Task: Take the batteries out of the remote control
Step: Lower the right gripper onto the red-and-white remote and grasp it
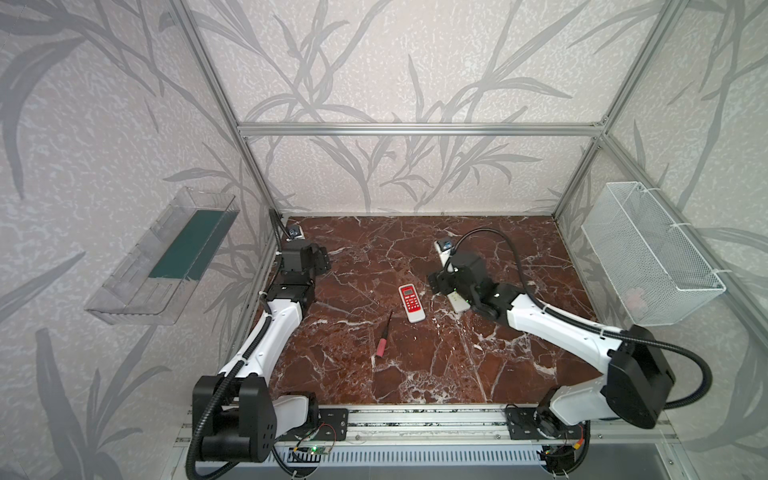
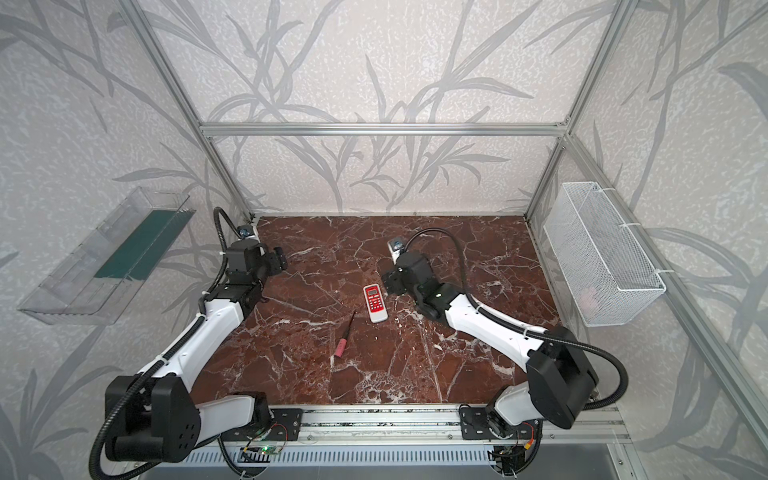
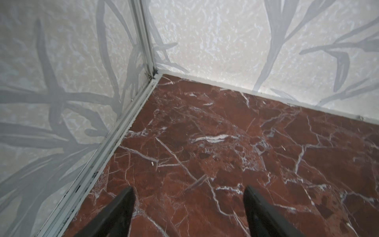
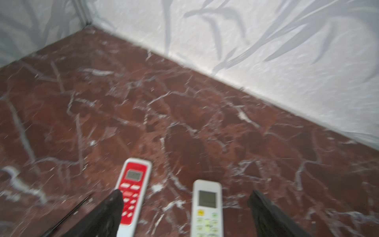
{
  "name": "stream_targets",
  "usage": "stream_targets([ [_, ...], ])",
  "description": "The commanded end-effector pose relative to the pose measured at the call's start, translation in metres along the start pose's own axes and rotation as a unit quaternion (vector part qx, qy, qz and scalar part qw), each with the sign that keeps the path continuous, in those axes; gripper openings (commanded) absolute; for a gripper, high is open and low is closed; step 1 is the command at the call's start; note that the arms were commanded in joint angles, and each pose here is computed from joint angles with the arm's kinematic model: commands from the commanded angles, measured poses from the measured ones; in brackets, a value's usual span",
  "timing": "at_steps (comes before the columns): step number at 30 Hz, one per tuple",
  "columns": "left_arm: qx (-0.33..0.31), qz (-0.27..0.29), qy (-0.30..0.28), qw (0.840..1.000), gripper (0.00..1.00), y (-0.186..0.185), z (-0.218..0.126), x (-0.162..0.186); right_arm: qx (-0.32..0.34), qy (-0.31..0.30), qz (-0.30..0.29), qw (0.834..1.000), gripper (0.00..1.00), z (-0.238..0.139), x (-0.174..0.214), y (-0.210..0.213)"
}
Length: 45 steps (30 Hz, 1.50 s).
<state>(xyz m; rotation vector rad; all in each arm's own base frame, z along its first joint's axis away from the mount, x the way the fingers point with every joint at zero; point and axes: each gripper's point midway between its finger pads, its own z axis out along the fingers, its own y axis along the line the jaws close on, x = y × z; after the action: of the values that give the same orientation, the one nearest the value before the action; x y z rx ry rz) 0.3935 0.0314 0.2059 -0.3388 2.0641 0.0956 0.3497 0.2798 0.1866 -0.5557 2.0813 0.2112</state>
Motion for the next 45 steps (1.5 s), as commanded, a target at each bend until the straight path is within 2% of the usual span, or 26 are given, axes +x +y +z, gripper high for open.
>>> stream_targets([
  [1,0.08,-0.011,0.136,0.987,0.81,-0.027,-0.005,0.057,-0.082,0.138,0.056,0.986,0.89,0.015,0.06,0.047],
  [3,0.125,-0.028,0.16,0.979,0.79,-0.044,-0.008,0.067,-0.094,0.16,0.08,0.979,0.86,0.023,0.068,0.056],
  [6,0.159,-0.038,0.181,0.97,0.77,-0.059,-0.011,0.077,-0.086,0.188,0.088,0.974,0.86,0.034,0.081,0.059],
  [9,0.166,-0.025,0.182,0.969,0.76,-0.068,-0.011,0.083,-0.07,0.221,0.092,0.969,0.87,0.044,0.095,0.058],
  [14,0.18,-0.022,0.188,0.965,0.77,-0.077,-0.005,0.091,-0.081,0.274,0.091,0.954,0.87,0.057,0.111,0.073],
  [20,0.184,-0.017,0.198,0.963,0.77,-0.08,-0.004,0.096,-0.04,0.306,0.061,0.949,0.92,0.075,0.129,0.069],
  [27,0.173,-0.016,0.199,0.964,0.76,-0.077,-0.003,0.1,-0.013,0.325,0.015,0.945,0.91,0.089,0.143,0.066],
  [35,0.168,-0.036,0.195,0.966,0.76,-0.078,-0.002,0.092,-0.031,0.337,-0.026,0.941,0.74,0.081,0.153,0.076],
  [39,0.169,-0.039,0.178,0.969,0.77,-0.078,-0.006,0.082,-0.043,0.316,-0.034,0.947,0.63,0.071,0.139,0.078],
  [45,0.21,-0.036,0.156,0.964,0.77,-0.089,-0.019,0.071,-0.052,0.29,-0.036,0.955,0.55,0.065,0.125,0.077],
])
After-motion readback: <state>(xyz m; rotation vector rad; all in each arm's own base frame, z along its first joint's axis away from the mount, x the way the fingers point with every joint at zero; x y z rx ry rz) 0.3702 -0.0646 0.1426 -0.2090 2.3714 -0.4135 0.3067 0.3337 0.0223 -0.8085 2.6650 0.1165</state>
